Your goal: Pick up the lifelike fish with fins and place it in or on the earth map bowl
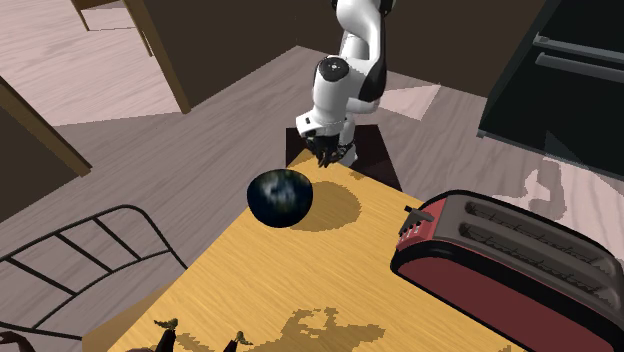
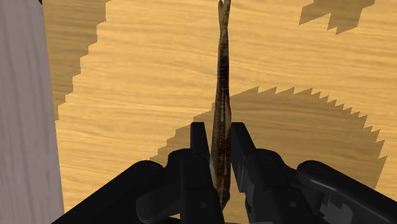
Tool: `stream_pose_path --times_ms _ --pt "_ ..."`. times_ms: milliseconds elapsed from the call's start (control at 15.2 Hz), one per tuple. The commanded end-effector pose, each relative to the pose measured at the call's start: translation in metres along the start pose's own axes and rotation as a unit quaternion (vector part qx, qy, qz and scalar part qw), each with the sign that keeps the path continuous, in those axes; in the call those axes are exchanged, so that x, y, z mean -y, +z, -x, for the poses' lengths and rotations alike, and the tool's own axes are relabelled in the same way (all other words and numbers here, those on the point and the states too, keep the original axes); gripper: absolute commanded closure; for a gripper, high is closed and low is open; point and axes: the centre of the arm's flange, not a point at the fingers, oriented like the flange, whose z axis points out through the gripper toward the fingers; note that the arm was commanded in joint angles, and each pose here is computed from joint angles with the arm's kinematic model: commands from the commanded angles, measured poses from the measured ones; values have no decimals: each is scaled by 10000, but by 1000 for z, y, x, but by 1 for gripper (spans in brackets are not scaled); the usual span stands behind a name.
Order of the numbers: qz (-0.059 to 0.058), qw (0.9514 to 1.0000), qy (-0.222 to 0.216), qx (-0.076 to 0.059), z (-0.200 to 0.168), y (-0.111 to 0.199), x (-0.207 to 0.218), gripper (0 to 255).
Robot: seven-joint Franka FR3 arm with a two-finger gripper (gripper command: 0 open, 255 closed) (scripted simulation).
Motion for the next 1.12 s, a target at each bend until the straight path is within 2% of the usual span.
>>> stream_pose_path --times_ms 0,1056 --pt "0 10000 0 3 1 -11 0 255" --pt "0 10000 0 3 7 -95 -6 255"
